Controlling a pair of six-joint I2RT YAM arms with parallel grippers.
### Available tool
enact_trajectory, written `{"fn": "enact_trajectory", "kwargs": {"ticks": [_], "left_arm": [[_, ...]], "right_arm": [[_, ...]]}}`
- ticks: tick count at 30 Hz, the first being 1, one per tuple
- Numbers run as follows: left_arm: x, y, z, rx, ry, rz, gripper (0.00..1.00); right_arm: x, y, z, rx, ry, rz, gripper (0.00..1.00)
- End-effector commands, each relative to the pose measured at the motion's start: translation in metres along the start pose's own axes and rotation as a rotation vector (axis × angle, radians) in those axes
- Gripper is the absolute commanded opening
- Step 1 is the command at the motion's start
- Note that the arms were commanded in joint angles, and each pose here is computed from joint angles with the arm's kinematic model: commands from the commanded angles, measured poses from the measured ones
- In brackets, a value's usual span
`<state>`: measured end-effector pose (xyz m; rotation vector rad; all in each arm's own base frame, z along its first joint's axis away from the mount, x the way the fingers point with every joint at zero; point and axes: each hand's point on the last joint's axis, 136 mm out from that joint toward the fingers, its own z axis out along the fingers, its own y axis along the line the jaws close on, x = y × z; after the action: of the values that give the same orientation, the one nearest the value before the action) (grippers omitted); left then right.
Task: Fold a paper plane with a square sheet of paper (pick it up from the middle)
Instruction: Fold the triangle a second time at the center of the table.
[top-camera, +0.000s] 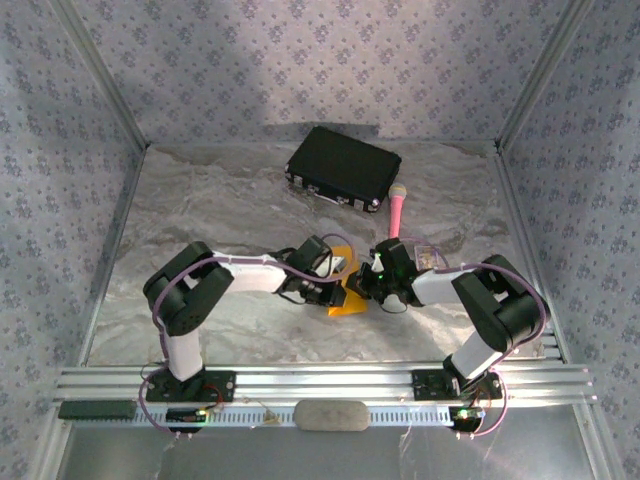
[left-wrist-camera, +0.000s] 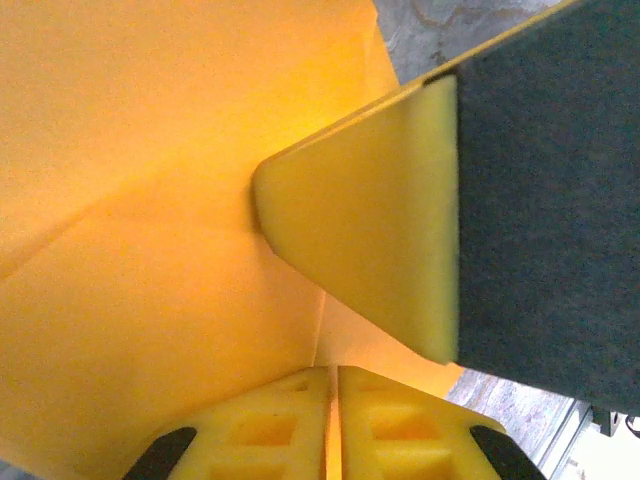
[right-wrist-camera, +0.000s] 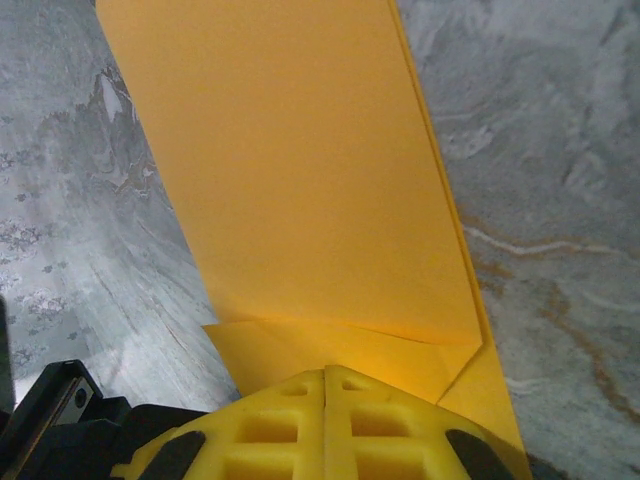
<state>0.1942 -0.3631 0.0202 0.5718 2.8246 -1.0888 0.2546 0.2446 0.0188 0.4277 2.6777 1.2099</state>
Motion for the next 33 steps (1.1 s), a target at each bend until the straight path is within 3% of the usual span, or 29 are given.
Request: {"fn": "enact_trajectory", "kwargs": {"ticks": [1, 16, 26, 33], "left_arm": [[0.029, 0.016, -0.003, -0.060, 0.063, -0.005, 0.11], [0.058, 0.030, -0.025, -0.131, 0.070, 0.033, 0.10], [0.003, -0.026, -0.057, 0.013, -0.144, 0.077, 0.01], [-0.007, -0.033, -0.028, 0.061, -0.084, 0.043, 0.00]], "right_arm": [[0.010, -0.040, 0.000, 0.120, 0.019, 0.062, 0.00], [0.010, -0.040, -0.001, 0.120, 0.018, 0.062, 0.00], [0.010, -0.040, -0.003, 0.122, 0.018, 0.066, 0.00], [0.010, -0.041, -0.003, 0.128, 0.018, 0.067, 0.00]]}}
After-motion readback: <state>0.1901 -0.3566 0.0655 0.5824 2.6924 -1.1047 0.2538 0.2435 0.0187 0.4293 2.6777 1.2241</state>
